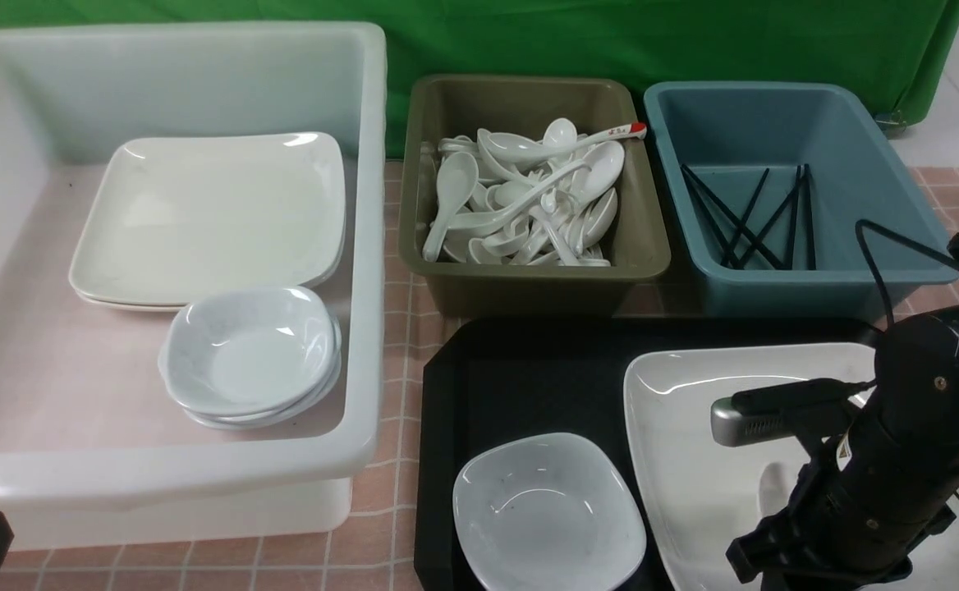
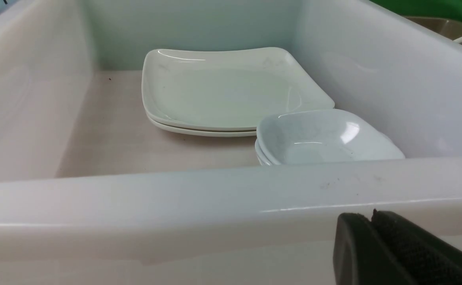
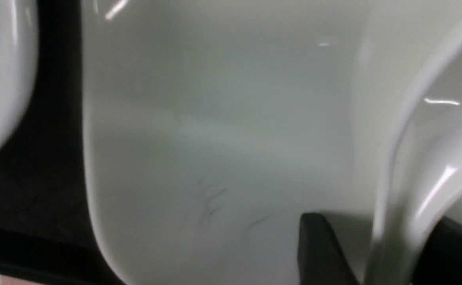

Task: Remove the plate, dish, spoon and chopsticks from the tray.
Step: Use the right arm to grab a soup spoon from the plate, then use the right arm to put the soup spoon into the small storage box in the middle

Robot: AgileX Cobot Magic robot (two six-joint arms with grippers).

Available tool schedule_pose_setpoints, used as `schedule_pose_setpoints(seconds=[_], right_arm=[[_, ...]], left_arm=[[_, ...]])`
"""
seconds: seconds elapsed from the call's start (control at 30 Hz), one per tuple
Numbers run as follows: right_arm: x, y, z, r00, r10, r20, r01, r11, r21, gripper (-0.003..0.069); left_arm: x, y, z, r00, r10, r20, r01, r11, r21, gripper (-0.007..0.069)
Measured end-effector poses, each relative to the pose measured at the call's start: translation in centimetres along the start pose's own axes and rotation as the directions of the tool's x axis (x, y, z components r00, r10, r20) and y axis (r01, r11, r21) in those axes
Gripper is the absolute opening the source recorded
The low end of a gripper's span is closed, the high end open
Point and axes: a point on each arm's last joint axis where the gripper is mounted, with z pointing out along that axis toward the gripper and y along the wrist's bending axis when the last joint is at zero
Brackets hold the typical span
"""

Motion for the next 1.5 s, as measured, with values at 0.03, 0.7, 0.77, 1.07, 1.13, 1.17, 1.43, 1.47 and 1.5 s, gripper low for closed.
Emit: schedule_pose_setpoints(seconds=[0.03,0.7,0.77,1.07,1.13,1.17,1.43,1.47,1.5], right_arm=[[0.0,0.0,0.0,1.000,-0.002,0.000,0.002,1.000,0.002,0.0327],[-9.6,2.2,-11.8,0.805,-0.038,0.592,0.081,0.996,-0.046,0.0194],[-11.9,2.6,-13.4,0.705,-0.030,0.709,0.091,0.995,-0.049,0.0194],[-21.4,3.7,-13.2,0.468,-0.006,0.884,0.108,0.993,-0.051,0.0316],[-22.4,3.8,-12.0,0.510,-0.008,0.860,0.106,0.993,-0.054,0.0409],[-22.5,3.8,-11.1,0.584,-0.011,0.812,0.100,0.993,-0.059,0.0465],[-19.0,3.6,-16.7,0.800,-0.081,0.594,0.127,0.991,-0.037,0.0316],[-17.9,3.6,-17.9,0.823,-0.102,0.559,0.142,0.989,-0.028,0.0252],[-16.8,3.6,-19.3,0.840,-0.120,0.529,0.155,0.988,-0.022,0.0169]], left_arm=[[0.0,0.0,0.0,1.000,-0.005,0.000,0.005,1.000,0.001,0.0020],[0.0,0.0,0.0,1.000,0.000,0.000,0.000,1.000,0.000,0.0020],[0.0,0.0,0.0,1.000,-0.005,0.000,0.005,1.000,0.001,0.0020],[0.0,0.0,0.0,1.000,-0.005,0.000,0.005,1.000,0.001,0.0020],[0.0,0.0,0.0,1.000,-0.005,0.000,0.005,1.000,0.001,0.0020],[0.0,0.0,0.0,1.000,-0.005,0.000,0.005,1.000,0.001,0.0020],[0.0,0.0,0.0,1.000,-0.006,0.000,0.006,1.000,0.001,0.0020],[0.0,0.0,0.0,1.000,-0.006,0.000,0.006,1.000,0.001,0.0020],[0.0,0.0,0.0,1.000,-0.006,0.000,0.006,1.000,0.001,0.0020]])
